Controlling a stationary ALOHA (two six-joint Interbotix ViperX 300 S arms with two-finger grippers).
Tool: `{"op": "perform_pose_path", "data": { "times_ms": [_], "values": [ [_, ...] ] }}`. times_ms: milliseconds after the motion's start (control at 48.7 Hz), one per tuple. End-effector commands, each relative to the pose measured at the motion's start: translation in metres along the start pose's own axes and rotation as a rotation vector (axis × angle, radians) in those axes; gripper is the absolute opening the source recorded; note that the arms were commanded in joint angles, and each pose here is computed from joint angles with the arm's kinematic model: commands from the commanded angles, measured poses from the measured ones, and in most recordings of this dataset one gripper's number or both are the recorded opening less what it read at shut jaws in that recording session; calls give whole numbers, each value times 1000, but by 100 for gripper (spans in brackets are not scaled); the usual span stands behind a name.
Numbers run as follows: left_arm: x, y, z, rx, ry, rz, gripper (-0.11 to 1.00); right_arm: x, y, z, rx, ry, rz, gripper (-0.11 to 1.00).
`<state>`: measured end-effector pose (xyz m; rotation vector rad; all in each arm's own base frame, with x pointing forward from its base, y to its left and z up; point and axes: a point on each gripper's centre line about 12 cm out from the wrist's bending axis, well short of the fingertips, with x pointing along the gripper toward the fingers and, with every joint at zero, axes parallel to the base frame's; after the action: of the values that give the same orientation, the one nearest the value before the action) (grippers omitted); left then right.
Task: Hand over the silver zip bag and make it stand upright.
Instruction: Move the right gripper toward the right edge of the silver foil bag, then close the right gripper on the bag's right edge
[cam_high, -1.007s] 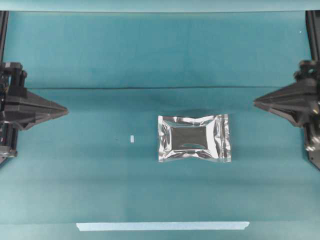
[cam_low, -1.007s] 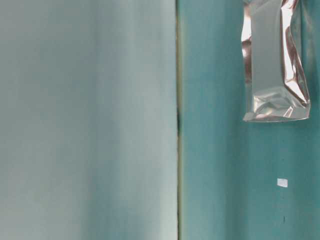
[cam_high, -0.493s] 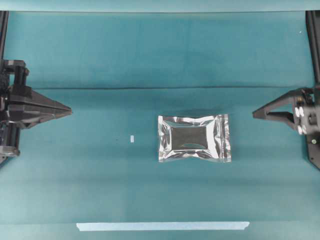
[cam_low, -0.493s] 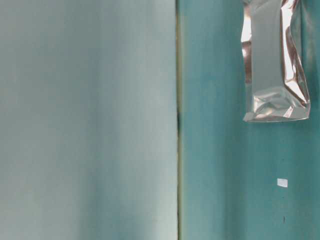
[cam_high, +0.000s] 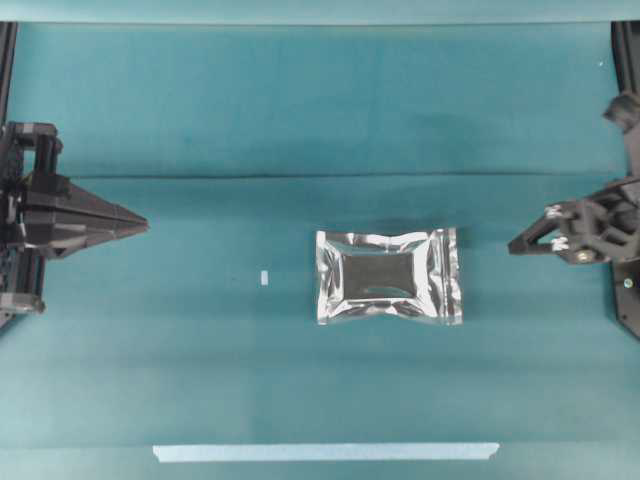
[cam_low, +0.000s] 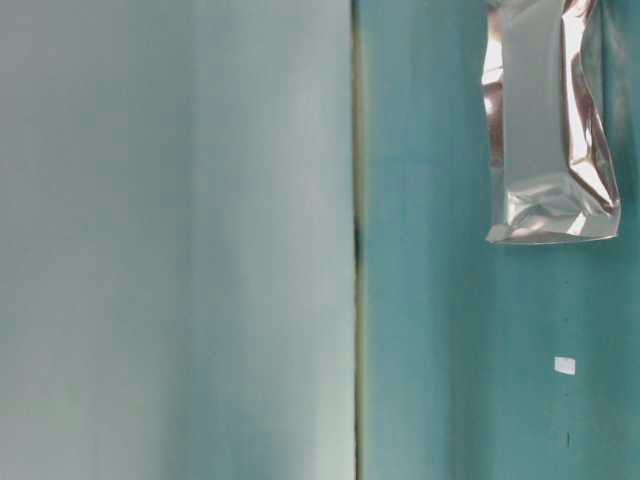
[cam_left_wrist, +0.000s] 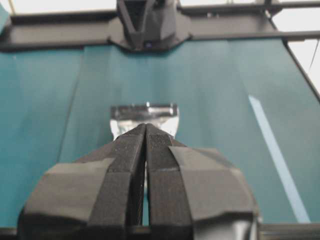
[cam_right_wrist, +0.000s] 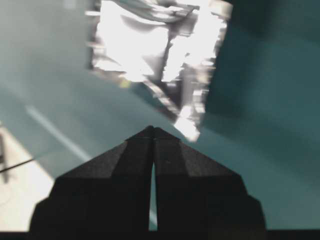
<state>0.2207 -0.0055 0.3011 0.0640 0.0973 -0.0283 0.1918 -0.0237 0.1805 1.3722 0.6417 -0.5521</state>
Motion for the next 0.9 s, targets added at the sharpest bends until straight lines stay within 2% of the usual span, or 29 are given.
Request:
{"op": "perform_pose_path", "data": {
  "times_ms": [0, 267, 349, 431, 555, 616, 678, 740, 883],
  "values": [
    [2, 0, 7, -2, -2, 0, -1, 10, 0, 3, 21, -9, -21, 0],
    [2, 0, 6, -2, 6, 0, -1, 39, -2, 1, -21, -33, -30, 0],
    [2, 0, 5, -2, 8, 0, -1, 47, -5, -4, -34, -31, -34, 5],
    [2, 1, 5, -2, 9, 1, -1, 53, -11, -9, -38, -22, -50, 22],
    [2, 1, 5, -2, 11, 1, -1, 56, -17, -13, -26, -21, -56, 58],
    [2, 1, 5, -3, 9, 3, -1, 56, -19, -13, -25, -33, -43, 75],
    [2, 1, 5, -3, 11, 3, -1, 56, -21, -12, -19, -52, -22, 87],
    [2, 2, 3, -4, 14, 5, -1, 57, -25, -11, 6, -73, -8, 93],
    [2, 3, 3, -4, 14, 10, -1, 61, -28, -11, 33, -98, 11, 92]
  ]
}}
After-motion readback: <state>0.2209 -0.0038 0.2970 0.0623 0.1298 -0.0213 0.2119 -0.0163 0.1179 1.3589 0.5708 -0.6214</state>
